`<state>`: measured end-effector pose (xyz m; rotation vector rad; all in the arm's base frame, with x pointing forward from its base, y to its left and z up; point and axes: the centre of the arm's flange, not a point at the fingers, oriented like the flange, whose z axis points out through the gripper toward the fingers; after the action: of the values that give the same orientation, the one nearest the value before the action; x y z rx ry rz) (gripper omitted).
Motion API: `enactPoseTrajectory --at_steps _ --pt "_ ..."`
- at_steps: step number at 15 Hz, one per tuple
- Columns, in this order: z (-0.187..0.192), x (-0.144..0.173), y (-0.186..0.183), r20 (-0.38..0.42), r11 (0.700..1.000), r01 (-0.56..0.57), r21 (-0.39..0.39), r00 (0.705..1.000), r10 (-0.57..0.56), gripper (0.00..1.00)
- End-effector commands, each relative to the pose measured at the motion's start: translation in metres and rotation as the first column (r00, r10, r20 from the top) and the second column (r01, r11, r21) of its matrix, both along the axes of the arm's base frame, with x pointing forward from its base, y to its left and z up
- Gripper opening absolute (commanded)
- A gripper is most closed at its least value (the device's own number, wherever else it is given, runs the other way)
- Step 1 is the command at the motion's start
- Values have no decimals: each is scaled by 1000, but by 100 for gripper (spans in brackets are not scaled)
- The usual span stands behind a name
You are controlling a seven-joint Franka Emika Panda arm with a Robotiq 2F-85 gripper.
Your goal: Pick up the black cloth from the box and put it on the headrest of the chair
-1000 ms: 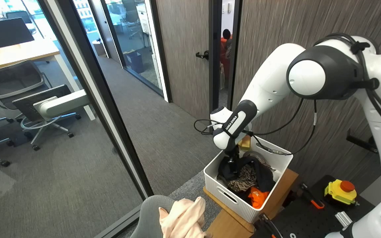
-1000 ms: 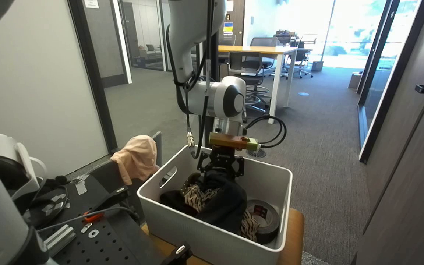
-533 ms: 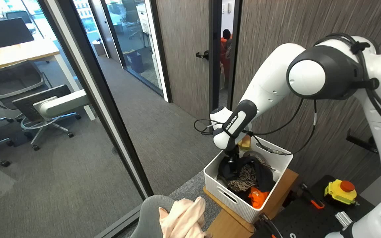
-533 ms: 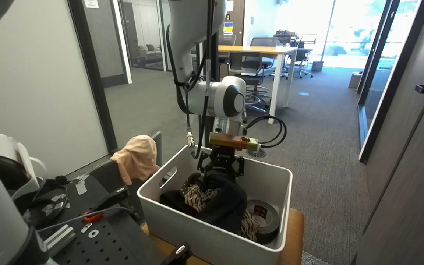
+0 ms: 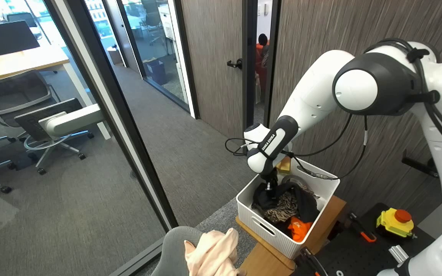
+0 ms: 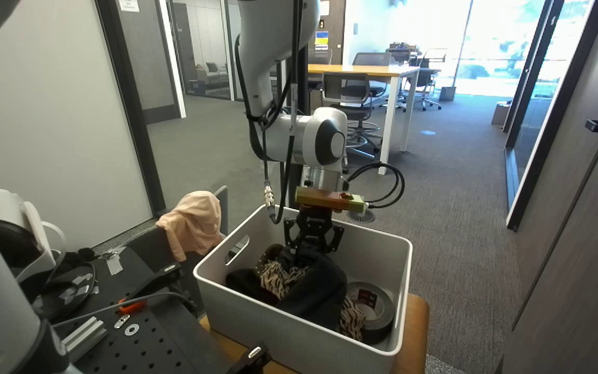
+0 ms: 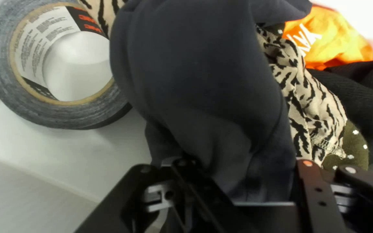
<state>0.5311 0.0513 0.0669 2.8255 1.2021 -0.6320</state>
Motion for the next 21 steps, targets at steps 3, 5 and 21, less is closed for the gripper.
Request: enactPoseTrajectory --at_steps 3,5,21 --pt "1 7 1 -2 1000 -14 -5 1000 14 12" --pt "1 7 0 -2 1000 -14 -5 1000 14 1" --pt "100 -13 23 39 927 -96 363 995 88 4"
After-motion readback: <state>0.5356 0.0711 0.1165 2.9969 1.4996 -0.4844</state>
